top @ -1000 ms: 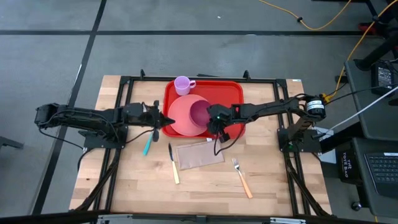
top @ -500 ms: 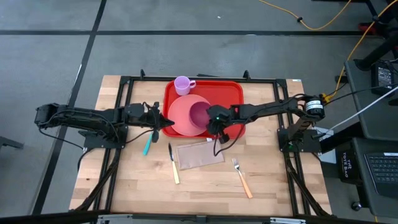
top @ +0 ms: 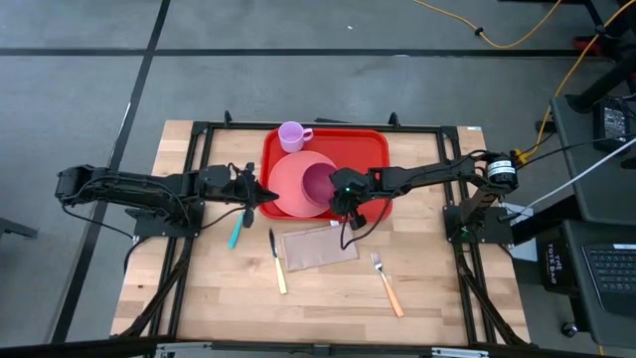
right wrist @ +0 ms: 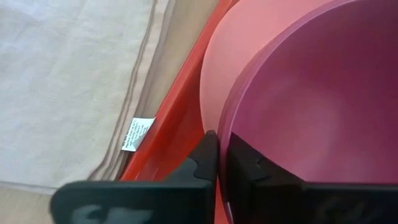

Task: Set up tray
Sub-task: Put the dark pink bowl on top of the pink plate

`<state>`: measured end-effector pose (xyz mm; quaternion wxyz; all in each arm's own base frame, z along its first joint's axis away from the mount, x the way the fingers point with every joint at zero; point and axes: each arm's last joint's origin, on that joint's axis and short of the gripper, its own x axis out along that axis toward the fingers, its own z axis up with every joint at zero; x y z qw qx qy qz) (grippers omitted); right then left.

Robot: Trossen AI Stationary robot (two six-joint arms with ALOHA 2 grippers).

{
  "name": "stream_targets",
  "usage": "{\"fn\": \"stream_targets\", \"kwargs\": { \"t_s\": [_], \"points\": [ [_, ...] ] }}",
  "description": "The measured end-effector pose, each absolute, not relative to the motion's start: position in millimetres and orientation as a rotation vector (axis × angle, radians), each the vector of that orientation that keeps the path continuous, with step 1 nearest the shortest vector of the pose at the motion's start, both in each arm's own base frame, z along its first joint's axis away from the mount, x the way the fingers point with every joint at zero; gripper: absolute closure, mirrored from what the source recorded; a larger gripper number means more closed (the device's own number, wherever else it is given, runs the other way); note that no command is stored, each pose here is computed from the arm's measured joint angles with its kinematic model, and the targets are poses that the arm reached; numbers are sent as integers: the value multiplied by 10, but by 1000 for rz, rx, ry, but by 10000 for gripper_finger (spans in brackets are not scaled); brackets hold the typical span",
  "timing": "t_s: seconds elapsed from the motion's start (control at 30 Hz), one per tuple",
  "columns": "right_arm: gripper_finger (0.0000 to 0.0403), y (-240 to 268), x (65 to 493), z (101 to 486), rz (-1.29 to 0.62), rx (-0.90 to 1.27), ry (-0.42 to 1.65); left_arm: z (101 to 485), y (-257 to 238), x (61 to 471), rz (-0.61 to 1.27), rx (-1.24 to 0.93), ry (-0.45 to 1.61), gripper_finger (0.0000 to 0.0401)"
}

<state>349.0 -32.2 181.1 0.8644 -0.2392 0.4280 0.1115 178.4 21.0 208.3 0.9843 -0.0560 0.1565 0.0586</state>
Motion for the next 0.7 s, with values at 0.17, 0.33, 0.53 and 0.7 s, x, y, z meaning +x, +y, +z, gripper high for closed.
{"fn": "stream_targets", "kwargs": {
  "t_s": [0.17, 0.33, 0.53, 0.7],
  "points": [
    [361, -322, 3489, 1810, 234, -502, 899, 2084, 210, 1784, 118, -112, 314, 399],
    [355, -330, 3490, 1811, 207, -516, 907, 2084, 210, 1784, 118, -112, 314, 396],
    [354, -347, 3490, 1813, 163, -537, 920, 2084, 210, 1784, 118, -112, 314, 398],
    [353, -349, 3512, 1830, 153, -541, 892, 2085, 210, 1784, 118, -112, 314, 397]
  ]
}}
